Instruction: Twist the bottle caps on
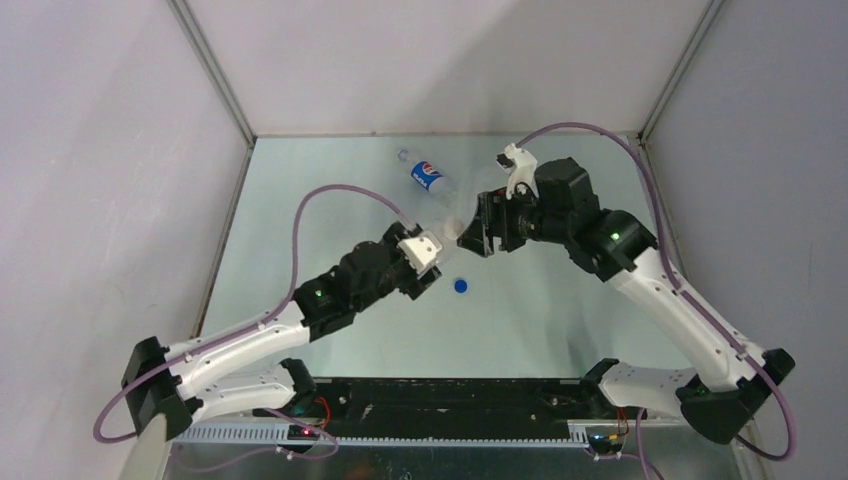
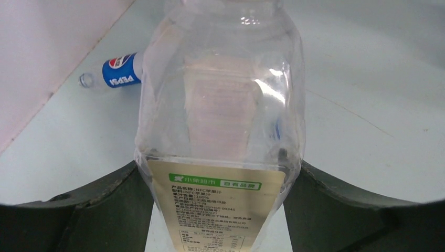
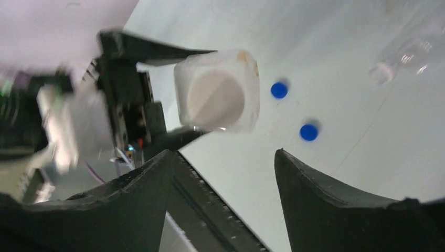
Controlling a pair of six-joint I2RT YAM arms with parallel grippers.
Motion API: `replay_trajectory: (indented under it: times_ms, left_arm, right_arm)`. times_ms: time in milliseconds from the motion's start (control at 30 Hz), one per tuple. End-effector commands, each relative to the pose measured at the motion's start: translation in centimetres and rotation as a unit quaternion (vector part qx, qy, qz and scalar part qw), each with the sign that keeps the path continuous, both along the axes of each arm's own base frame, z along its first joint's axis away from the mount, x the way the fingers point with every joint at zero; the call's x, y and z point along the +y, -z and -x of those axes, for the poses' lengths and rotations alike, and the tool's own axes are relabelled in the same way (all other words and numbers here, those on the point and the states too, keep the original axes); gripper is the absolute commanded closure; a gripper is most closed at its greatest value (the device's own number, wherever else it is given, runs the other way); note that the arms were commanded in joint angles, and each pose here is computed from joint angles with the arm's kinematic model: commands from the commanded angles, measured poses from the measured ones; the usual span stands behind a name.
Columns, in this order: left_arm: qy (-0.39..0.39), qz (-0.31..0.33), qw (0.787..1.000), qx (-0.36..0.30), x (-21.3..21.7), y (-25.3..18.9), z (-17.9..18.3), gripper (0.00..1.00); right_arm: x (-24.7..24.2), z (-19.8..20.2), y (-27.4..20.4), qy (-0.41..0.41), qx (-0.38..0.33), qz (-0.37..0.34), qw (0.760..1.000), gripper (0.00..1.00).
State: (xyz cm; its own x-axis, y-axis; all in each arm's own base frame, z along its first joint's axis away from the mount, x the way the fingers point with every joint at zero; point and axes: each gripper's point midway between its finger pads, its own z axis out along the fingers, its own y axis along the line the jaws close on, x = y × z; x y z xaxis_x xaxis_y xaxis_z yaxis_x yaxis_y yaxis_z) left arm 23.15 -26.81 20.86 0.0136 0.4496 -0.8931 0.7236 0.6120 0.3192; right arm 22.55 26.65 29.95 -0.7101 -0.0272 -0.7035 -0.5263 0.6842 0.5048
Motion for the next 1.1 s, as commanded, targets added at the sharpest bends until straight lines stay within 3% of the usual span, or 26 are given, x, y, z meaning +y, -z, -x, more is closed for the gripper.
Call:
replay_trajectory:
  times_ms: [0, 67, 200, 267, 367, 633, 1067]
  left_arm:
    - [0.071, 0.068, 0.994, 0.045, -0.9, -2.8, 0.6, 1.0]
    - [0.122, 0.055, 0.988, 0.075, -1.0, -2.1, 1.7, 1.0]
    - [0.229, 0.029, 0.965, 0.125, -1.2, -1.7, 4.5, 1.0]
    - [0.28, 0.015, 0.949, 0.141, -1.3, -1.9, 6.1, 1.0]
    - [0.321, -0.01, 0.934, 0.158, -1.2, -2.1, 7.3, 1.0]
    - [0.375, -0.028, 0.909, 0.181, -1.6, -2.5, 8.7, 1.0]
    - [0.376, -0.026, 0.91, 0.17, -2.2, -2.9, 8.2, 1.0]
  right_arm:
    - [-1.5, 1.1, -5.9, -0.092, -0.203, 0.012, 0.975, 0.27]
    - [-2.1, 2.3, -6.1, -0.152, -0.269, 0.033, 0.951, 0.27]
    - [-2.4, 5.7, -5.7, -0.298, -0.395, 0.06, 0.867, 0.28]
    - [-2.6, 7.1, -5.2, -0.347, -0.425, 0.061, 0.834, 0.28]
    - [-2.5, 8.2, -4.6, -0.389, -0.441, 0.059, 0.807, 0.3]
    - [-1.2, 8.5, -3.3, -0.432, -0.431, 0.045, 0.791, 0.36]
    - [-0.2, 8.5, -1.0, -0.463, -0.395, 0.05, 0.792, 0.42]
